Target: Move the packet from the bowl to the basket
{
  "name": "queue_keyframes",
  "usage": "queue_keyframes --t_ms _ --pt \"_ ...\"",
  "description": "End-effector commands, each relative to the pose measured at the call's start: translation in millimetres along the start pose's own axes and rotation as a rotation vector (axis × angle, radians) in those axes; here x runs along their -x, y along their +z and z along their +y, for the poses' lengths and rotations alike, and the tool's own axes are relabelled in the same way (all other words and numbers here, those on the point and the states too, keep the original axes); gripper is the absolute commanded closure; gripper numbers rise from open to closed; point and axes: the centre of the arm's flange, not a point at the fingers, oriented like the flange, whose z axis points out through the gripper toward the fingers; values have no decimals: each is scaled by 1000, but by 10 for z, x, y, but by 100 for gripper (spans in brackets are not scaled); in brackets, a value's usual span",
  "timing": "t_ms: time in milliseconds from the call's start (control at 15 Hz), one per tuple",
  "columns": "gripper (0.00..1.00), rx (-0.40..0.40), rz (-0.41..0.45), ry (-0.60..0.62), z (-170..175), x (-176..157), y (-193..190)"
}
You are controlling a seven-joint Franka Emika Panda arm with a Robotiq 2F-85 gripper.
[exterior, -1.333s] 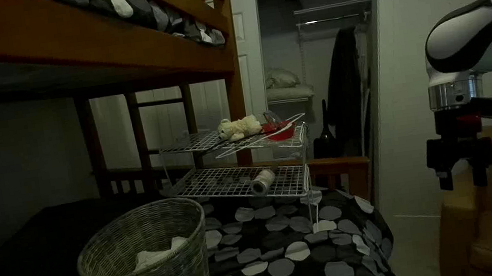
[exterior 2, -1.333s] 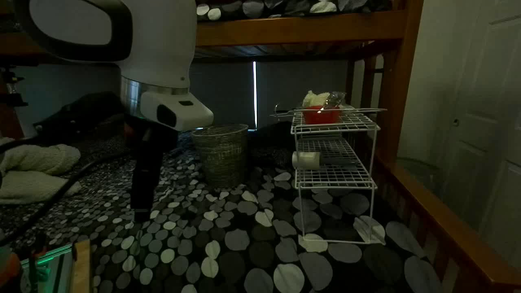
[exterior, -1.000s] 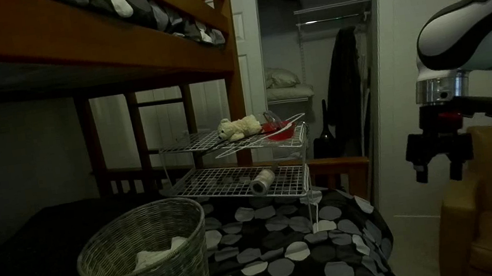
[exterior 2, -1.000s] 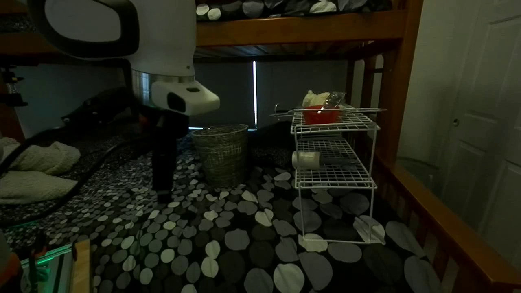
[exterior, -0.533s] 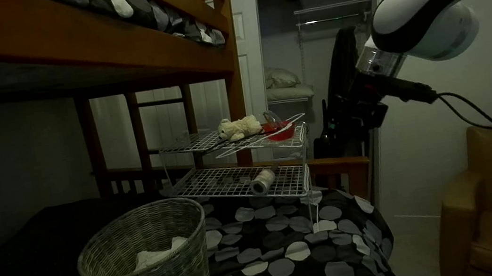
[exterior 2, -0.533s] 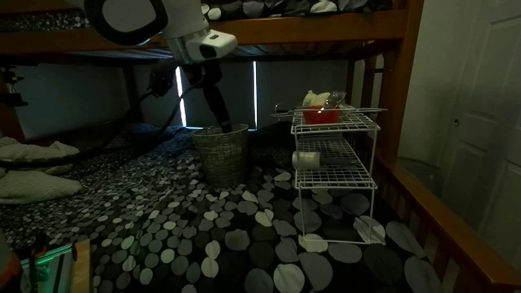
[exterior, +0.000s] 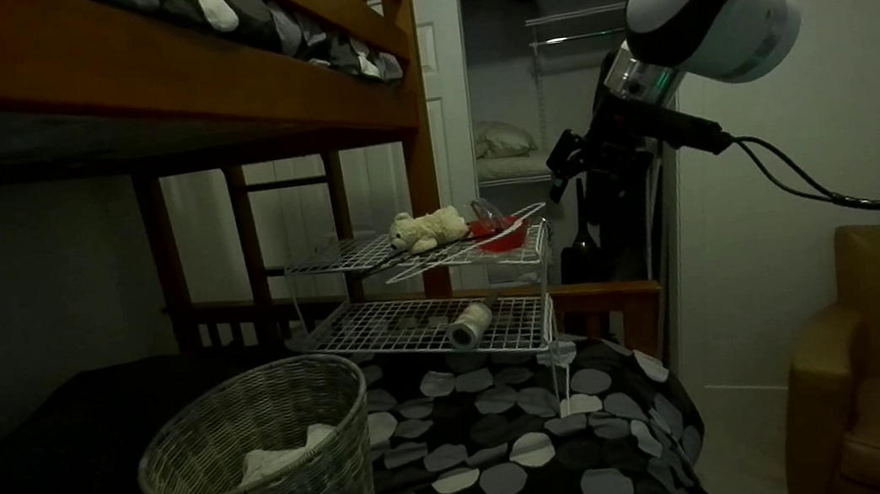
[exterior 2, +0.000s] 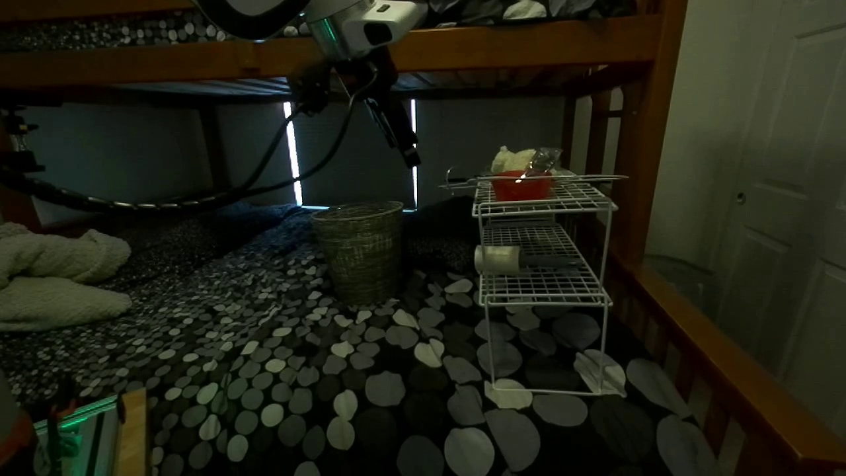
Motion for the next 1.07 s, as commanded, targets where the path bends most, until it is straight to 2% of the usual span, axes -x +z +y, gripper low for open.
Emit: queue_keyframes --t_ms 0,133,200,333,400,533,800,1000 --pt "0 0 0 0 1 5 0" --pt "0 0 1 0 0 7 -6" --pt "0 -4 21 81 13 48 20" --pt "0 46 69 109 54 -84 131" --pt "0 58 88 86 57 -183 203" --pt "0 54 89 -34 -58 -447 448" --pt "0 59 45 -286 -512 -1025 937" --pt "0 89 3 -443 -788 -1402 1124"
